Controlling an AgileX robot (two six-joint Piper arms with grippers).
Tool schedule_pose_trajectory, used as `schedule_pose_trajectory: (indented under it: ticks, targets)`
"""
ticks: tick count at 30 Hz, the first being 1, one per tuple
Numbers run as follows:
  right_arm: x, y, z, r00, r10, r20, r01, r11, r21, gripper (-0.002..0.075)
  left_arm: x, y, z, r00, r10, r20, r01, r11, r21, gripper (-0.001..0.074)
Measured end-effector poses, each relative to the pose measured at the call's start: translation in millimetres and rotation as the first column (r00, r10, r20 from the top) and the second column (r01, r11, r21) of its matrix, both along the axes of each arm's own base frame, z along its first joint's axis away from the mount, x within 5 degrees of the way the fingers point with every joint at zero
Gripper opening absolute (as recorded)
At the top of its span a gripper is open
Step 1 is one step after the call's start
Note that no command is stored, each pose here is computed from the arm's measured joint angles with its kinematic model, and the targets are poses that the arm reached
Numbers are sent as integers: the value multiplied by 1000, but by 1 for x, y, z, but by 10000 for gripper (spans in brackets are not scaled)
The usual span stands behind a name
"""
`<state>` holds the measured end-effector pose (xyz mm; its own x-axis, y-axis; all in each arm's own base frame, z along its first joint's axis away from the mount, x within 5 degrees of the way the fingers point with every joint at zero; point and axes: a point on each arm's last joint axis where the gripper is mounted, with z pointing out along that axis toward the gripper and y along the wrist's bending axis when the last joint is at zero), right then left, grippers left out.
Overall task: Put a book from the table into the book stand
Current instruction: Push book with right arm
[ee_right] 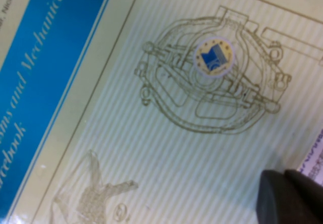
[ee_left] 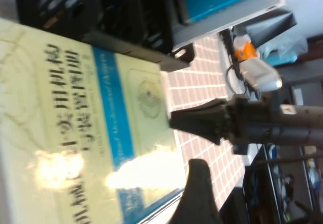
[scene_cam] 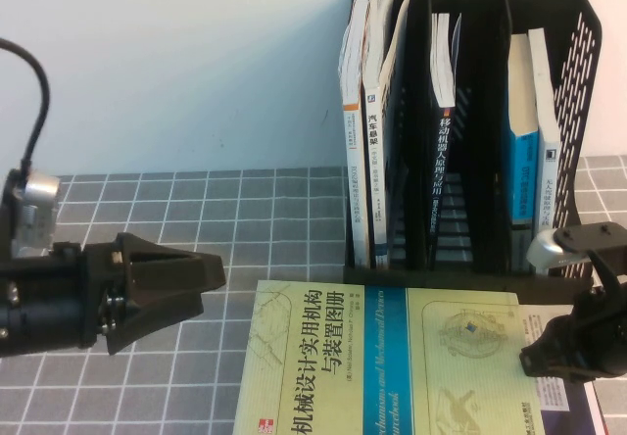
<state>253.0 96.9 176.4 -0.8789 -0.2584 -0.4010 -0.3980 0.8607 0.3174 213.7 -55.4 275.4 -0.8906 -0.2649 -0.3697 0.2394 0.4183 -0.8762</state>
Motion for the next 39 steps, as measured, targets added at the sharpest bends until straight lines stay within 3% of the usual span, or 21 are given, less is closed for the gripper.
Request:
schedule_pose_trajectory:
  ticks: [15, 32, 39]
  targets:
    - [0, 0, 0, 999, 37, 19, -37, 999, -12, -3, 42, 8, -75, 979, -125, -159, 138, 988, 72, 500]
    - [0, 0, 0, 999, 47, 19, -47, 999, -12, -3, 91, 15, -144, 936, -131, -327, 144, 989, 17, 500]
    - [0, 0, 0, 999, 49, 16, -49, 999, -10, -3, 94, 4, -160, 928, -139, -345, 145, 989, -8, 544]
